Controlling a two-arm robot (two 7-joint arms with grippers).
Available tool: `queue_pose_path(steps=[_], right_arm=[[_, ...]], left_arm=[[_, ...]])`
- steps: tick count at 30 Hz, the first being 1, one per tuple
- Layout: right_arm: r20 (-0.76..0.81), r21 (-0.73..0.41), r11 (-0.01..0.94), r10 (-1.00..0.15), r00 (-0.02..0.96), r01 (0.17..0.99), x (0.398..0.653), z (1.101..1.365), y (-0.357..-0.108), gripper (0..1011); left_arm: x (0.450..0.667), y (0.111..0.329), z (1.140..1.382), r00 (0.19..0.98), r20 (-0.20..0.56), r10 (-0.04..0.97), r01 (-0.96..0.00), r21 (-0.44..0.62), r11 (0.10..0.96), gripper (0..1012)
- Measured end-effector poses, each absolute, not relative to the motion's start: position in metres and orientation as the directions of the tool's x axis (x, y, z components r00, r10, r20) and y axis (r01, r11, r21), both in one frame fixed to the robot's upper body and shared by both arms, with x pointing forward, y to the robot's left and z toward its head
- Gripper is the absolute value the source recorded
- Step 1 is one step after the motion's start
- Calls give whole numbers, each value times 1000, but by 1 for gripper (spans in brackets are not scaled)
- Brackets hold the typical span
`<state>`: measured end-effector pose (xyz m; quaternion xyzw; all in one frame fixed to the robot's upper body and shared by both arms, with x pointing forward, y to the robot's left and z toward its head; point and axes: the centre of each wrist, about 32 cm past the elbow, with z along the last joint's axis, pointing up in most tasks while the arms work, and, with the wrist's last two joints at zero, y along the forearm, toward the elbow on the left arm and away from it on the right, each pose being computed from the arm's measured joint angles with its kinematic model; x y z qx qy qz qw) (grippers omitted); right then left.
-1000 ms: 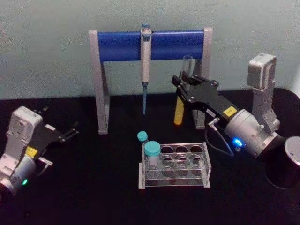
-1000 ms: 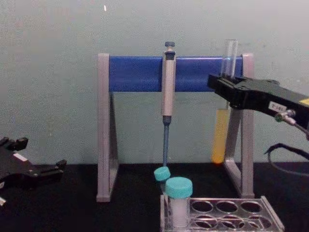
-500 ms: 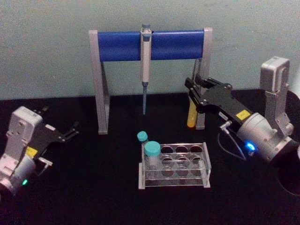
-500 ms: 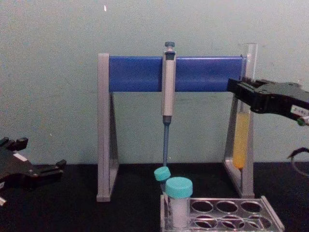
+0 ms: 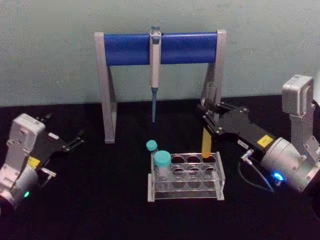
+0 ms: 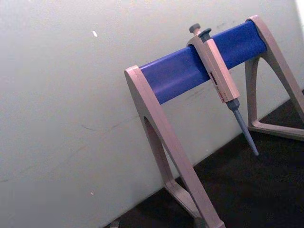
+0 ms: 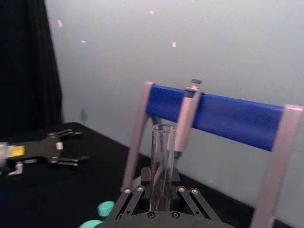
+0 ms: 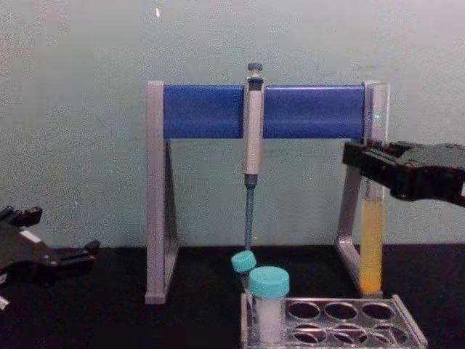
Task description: Pick up the test tube from the test tube rack, shake it, then place it back into the test tube rack.
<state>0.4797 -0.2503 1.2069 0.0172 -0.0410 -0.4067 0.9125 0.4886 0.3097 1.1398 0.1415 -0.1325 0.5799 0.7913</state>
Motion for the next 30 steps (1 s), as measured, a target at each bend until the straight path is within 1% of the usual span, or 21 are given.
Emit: queue_pose_path(steps=[7, 14, 23, 30], right_arm=[[36, 75, 727, -686, 727, 682, 480, 1208, -243, 232], [42, 103, 751, -658, 752, 652, 496, 1207, -232, 232], [53, 117, 736, -675, 736, 667, 521, 1205, -227, 232], [53, 114, 710, -703, 709, 695, 528, 1203, -231, 232]], left_arm=[[489, 310, 1140, 292, 374, 880, -955, 70, 287, 1010], [489, 310, 1140, 292, 374, 880, -955, 70, 287, 1010], [489, 310, 1140, 292, 374, 880, -955, 70, 287, 1010], [489, 310, 1140, 292, 374, 880, -955, 70, 287, 1010]])
